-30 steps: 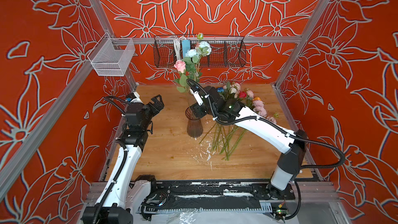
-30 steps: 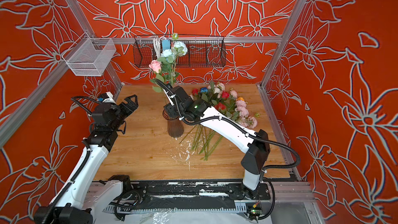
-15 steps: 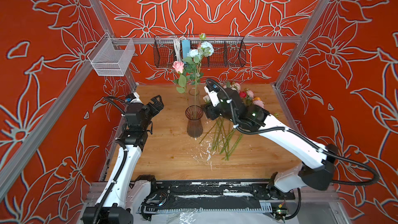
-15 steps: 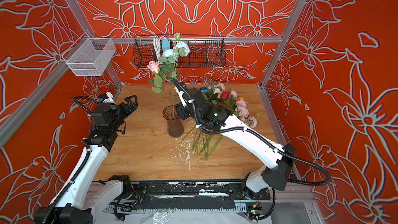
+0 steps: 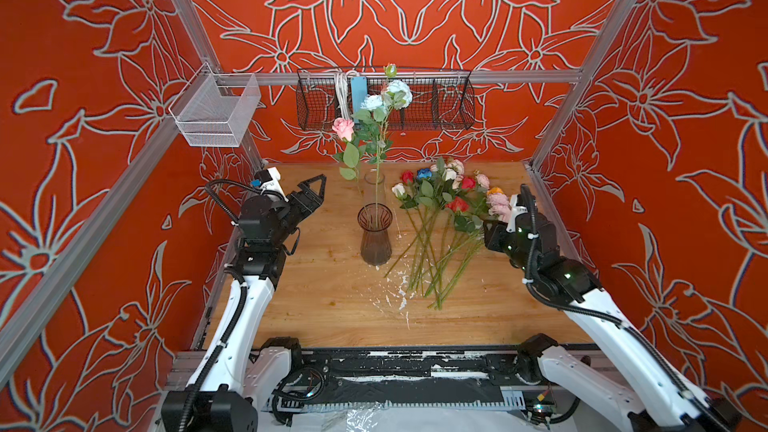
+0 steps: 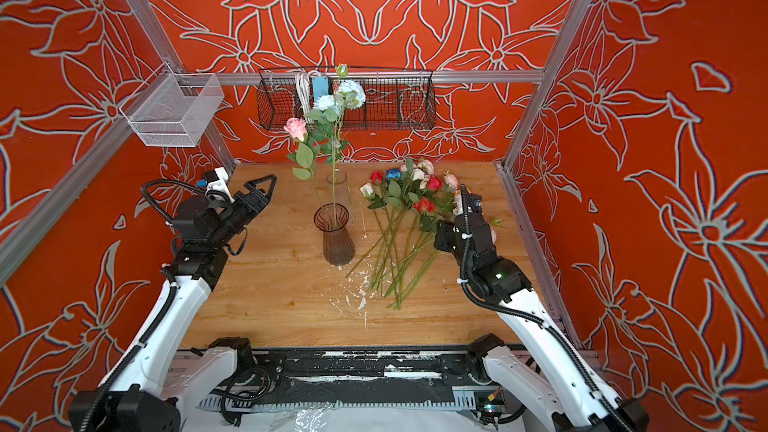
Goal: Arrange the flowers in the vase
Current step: 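Open the right gripper and draw it back toward the flower pile, then lower the right gripper into the flower pile and grasp a pink spray rose stem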
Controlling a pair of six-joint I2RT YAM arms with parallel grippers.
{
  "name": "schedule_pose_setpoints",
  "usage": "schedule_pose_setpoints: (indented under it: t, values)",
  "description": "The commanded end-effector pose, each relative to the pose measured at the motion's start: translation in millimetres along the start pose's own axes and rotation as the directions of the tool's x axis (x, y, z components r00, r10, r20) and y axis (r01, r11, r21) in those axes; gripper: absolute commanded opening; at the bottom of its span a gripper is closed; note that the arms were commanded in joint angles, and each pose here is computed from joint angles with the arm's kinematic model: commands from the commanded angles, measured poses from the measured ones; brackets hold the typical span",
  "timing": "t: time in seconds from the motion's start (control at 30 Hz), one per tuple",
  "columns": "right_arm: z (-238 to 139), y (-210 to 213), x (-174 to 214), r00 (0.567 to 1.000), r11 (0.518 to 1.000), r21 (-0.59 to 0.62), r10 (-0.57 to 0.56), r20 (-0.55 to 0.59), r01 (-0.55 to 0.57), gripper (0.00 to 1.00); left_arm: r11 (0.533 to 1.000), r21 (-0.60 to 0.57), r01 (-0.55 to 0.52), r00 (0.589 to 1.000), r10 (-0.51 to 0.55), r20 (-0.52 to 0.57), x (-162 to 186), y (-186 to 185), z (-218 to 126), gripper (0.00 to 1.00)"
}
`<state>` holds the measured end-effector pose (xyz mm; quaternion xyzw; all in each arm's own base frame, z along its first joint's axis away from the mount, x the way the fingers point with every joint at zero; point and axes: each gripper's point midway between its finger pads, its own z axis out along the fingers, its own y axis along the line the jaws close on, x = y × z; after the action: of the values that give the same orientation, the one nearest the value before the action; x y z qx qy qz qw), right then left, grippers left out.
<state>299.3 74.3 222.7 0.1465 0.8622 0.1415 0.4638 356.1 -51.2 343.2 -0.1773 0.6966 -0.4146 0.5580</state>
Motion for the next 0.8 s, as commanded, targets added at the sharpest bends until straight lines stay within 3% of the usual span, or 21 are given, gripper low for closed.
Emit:
schedule_pose_setpoints:
  t: [0.0,0.33,0.63,0.77]
  values:
    - [31.5,3.3,24.2,0.962,0.962,-0.086,0.249,-0.115,-0.259,0.36,0.979,0.204,-0.005,0.996,0.022,-0.082,10.2,-33.5,4.5,0.95]
    - [116.0,-14.5,74.7,0.892,0.926,0.015,0.369,-0.263,-0.378,0.33,0.944,0.329,0.004,0.971,0.074,-0.226,46.1,-66.4,11.1,0.98]
    - [135.8,-29.1,86.7,0.868,0.915,0.127,0.404,-0.29,-0.383,0.34,0.955,0.297,-0.006,0.977,0.07,-0.204,44.4,-63.3,9.9,0.98]
    - [144.5,-30.9,88.2,0.854,0.906,0.118,0.423,-0.303,-0.407,0.33,0.954,0.298,-0.005,0.976,0.069,-0.206,44.6,-63.5,10.2,0.98]
